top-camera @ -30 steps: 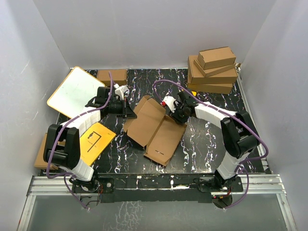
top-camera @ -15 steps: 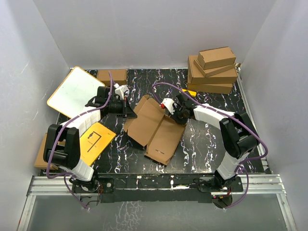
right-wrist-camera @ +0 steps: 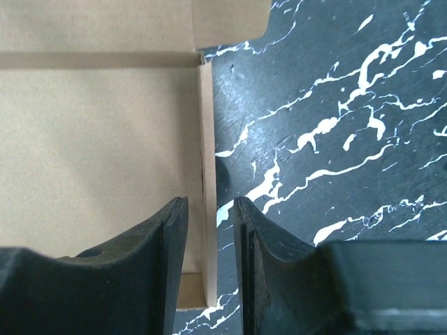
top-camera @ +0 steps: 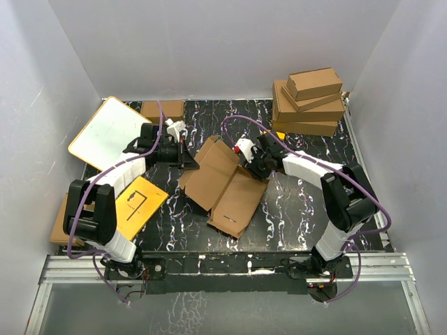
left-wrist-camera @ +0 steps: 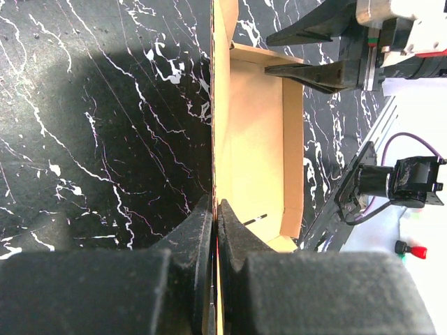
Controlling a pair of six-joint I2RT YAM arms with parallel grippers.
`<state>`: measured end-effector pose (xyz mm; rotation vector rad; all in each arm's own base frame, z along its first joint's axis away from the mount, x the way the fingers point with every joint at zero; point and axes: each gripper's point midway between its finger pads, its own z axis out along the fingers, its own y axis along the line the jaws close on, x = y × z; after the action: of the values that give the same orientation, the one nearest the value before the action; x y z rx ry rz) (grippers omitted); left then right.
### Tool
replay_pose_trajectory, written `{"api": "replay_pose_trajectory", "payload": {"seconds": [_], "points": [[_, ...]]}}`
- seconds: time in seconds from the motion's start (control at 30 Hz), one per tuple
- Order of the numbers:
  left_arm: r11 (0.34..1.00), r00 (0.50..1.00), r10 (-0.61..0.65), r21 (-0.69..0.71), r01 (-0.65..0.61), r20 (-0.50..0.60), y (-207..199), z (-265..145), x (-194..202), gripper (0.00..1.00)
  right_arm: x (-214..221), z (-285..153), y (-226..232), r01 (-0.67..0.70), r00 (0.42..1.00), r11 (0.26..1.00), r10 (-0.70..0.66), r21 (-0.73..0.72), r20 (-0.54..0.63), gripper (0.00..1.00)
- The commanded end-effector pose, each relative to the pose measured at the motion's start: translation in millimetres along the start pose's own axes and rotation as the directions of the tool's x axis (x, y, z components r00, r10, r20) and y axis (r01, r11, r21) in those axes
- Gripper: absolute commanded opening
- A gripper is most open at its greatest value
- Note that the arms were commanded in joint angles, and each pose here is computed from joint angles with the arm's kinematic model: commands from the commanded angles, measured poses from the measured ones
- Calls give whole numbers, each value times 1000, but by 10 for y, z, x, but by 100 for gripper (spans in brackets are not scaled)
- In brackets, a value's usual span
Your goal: Fold the paper box
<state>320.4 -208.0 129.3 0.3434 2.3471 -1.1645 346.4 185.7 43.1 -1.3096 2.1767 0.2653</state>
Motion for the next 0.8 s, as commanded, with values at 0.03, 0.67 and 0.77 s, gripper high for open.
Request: {"api": "replay_pose_trajectory", "payload": {"seconds": [0.03,0.67,0.77], "points": [[998,1000,26,50,-26,14,-134,-53,-123,0,-334,-46,-165,-31,990,997,20,74,143,37],[997,1000,17,71,-18,5,-146,-21,-106,0,-198,174,-123,3,997,995,-11,103,74,24],[997,1000,16,70,-16,3,-137,-17,-101,0,-188,169,-153,2,998,992,-10,123,66,14]]}}
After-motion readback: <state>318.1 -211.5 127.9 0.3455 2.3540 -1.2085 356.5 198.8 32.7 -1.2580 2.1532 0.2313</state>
